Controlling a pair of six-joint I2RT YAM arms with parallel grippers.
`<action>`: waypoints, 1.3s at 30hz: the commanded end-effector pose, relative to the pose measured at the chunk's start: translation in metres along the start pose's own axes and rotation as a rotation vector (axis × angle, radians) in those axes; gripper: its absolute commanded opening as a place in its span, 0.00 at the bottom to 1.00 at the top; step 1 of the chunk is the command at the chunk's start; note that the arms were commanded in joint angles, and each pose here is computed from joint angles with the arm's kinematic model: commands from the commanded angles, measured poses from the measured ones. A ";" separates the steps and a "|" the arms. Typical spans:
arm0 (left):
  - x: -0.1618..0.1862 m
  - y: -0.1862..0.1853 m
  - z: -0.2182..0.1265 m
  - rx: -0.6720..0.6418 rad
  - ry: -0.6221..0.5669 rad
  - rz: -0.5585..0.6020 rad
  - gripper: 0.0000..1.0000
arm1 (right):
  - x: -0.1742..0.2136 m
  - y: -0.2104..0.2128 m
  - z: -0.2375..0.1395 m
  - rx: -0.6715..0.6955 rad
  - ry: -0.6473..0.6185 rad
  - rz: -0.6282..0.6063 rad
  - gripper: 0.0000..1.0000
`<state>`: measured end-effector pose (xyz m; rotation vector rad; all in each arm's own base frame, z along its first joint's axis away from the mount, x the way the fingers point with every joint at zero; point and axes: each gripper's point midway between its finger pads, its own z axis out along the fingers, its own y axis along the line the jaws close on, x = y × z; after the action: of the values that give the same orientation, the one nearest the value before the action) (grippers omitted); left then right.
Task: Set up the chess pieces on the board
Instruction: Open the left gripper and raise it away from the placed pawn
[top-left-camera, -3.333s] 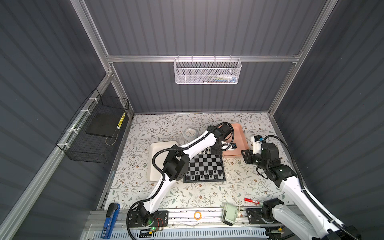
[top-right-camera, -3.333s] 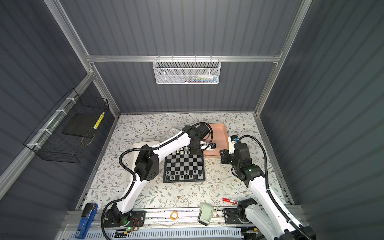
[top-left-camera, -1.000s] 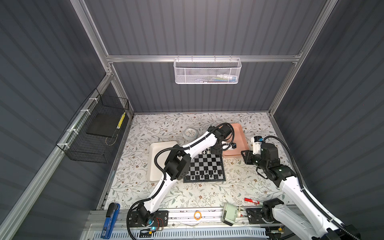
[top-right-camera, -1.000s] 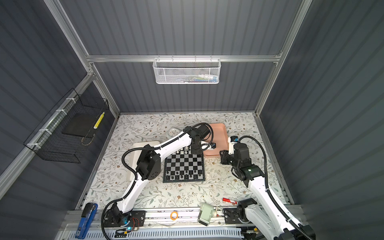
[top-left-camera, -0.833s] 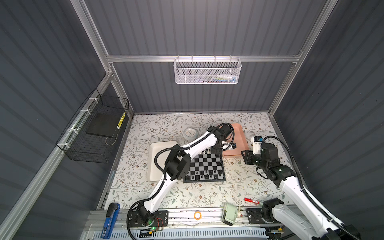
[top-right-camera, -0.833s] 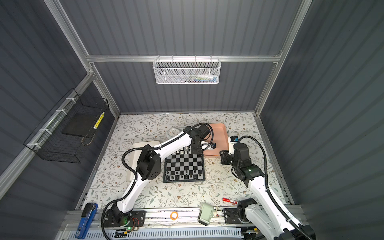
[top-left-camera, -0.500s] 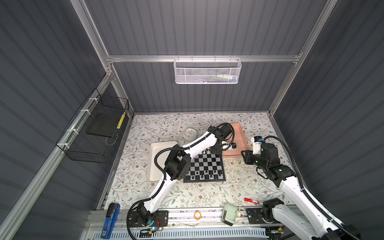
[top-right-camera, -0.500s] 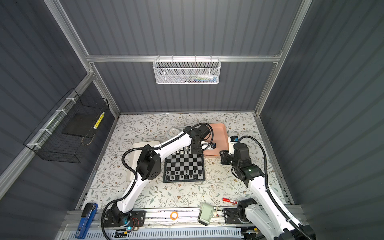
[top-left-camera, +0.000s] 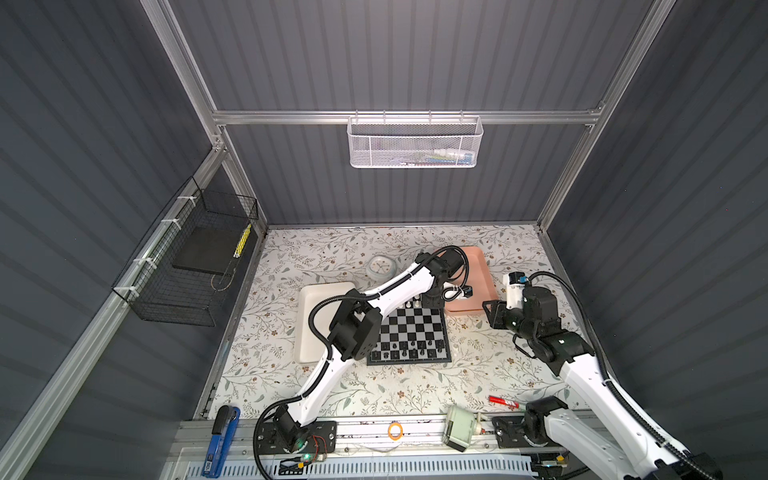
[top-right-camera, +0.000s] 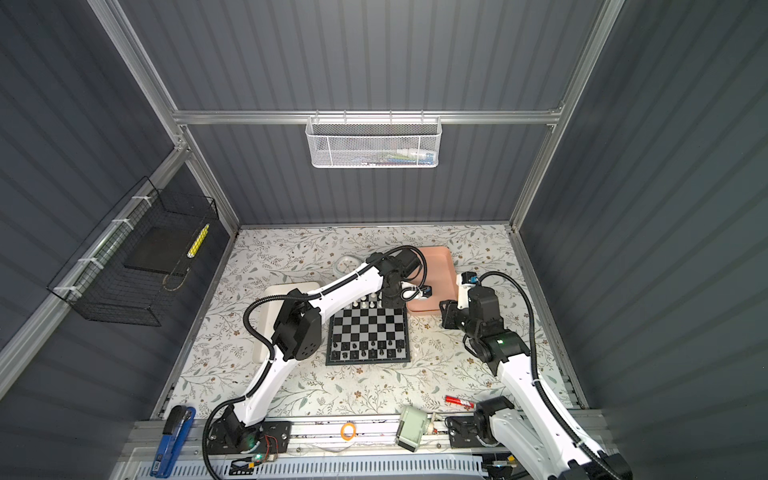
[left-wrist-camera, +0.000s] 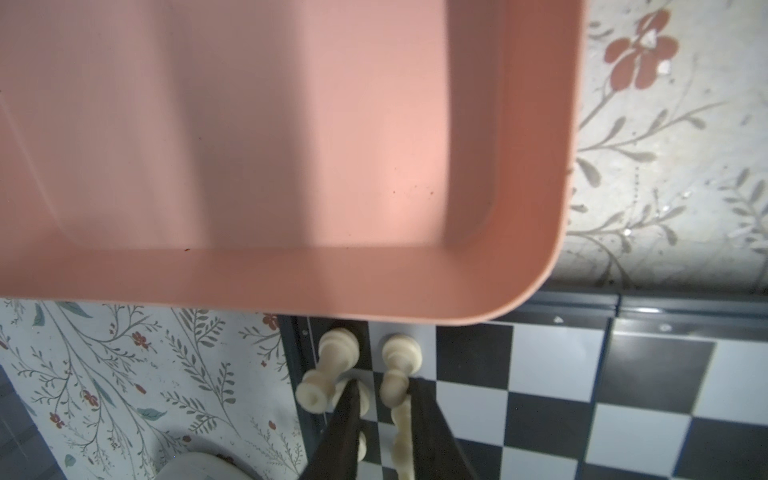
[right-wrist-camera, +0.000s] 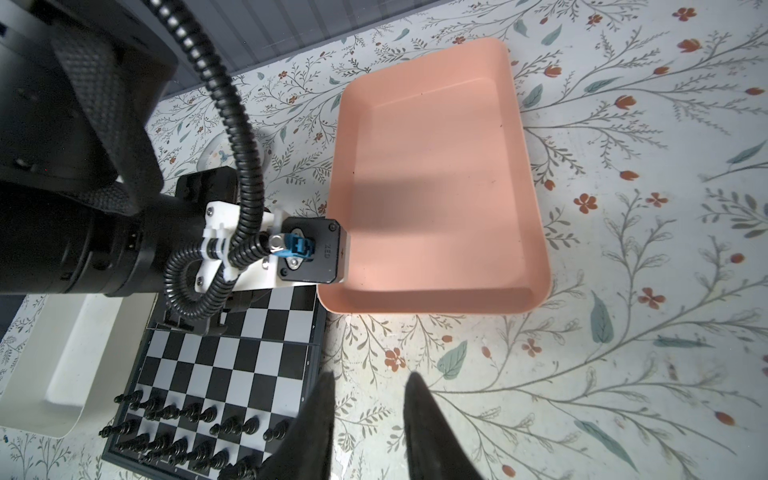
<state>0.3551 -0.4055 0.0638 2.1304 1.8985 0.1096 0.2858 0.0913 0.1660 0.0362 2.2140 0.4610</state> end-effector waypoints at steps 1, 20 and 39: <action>-0.008 0.001 -0.032 -0.008 -0.042 0.020 0.24 | -0.014 0.002 -0.007 0.003 -0.037 -0.008 0.32; -0.020 0.020 -0.085 -0.099 -0.131 -0.013 0.43 | -0.041 0.007 -0.012 0.013 -0.087 -0.012 0.44; 0.075 0.088 -0.149 -0.233 -0.250 -0.496 0.86 | -0.097 -0.011 -0.010 0.148 -0.212 0.031 0.99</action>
<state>0.4088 -0.3283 0.1982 1.5527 2.0509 0.0200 0.3316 0.0696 0.2249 0.1538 2.0806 0.3449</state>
